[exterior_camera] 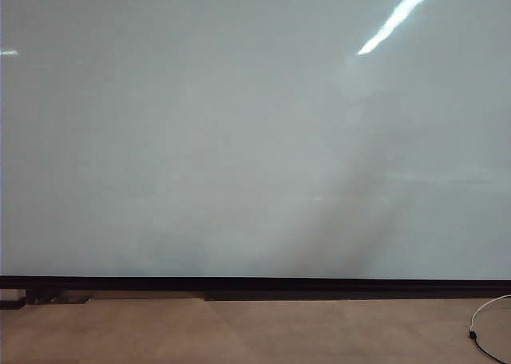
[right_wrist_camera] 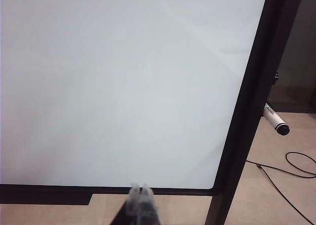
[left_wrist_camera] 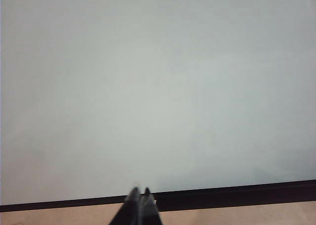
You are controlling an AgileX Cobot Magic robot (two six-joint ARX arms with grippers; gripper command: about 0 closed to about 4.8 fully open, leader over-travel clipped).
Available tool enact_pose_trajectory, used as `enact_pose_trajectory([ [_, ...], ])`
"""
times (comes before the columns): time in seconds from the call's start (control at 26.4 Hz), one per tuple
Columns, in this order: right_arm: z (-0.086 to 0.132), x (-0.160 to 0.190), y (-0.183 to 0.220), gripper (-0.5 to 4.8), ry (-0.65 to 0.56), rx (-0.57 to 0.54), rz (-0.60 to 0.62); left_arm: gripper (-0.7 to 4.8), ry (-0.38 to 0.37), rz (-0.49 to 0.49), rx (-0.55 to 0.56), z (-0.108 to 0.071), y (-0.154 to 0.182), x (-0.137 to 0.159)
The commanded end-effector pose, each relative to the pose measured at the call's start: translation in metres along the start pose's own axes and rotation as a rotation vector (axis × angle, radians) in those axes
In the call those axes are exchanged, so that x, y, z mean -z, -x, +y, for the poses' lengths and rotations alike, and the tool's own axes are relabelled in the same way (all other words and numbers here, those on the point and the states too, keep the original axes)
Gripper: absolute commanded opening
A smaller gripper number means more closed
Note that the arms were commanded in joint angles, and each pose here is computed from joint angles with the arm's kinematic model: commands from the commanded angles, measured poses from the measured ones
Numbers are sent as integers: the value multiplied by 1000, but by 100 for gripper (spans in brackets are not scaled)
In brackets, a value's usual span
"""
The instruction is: Pick up the pen on the shelf to the right of the whiteboard and draw a straight line.
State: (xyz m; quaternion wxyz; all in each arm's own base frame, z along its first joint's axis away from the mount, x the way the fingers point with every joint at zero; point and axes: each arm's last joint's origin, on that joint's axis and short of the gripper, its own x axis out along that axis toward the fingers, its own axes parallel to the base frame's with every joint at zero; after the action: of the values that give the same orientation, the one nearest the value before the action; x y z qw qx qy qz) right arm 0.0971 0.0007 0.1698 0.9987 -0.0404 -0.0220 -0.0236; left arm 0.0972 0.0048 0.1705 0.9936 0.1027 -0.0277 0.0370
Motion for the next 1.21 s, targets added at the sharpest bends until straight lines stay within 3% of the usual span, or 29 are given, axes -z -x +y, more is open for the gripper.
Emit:
enact_pose_trajectory([
  [0.04,0,1,0,-1,-5,1,-9,-5,4,-12,2,0,0,-2],
  [0.53,0,1,0,-1,-6,-11,-12,-5,5,-12,3,0,0,-2],
  [0.61,1,0,0,0,-62,-36,-24,-5,27,-13,6,0,0,-2],
  [0.83,0,-10,0,0,-51,-33,-128,-5,94,7,11,0,0,0],
  [1.02,-16,-30,5,5,-78,101,-196,-5,92,19,92,-3,0,2],
  [1.21,-29,-46,7,13,-26,61,-191,-5,89,2,191,-6,1,1],
])
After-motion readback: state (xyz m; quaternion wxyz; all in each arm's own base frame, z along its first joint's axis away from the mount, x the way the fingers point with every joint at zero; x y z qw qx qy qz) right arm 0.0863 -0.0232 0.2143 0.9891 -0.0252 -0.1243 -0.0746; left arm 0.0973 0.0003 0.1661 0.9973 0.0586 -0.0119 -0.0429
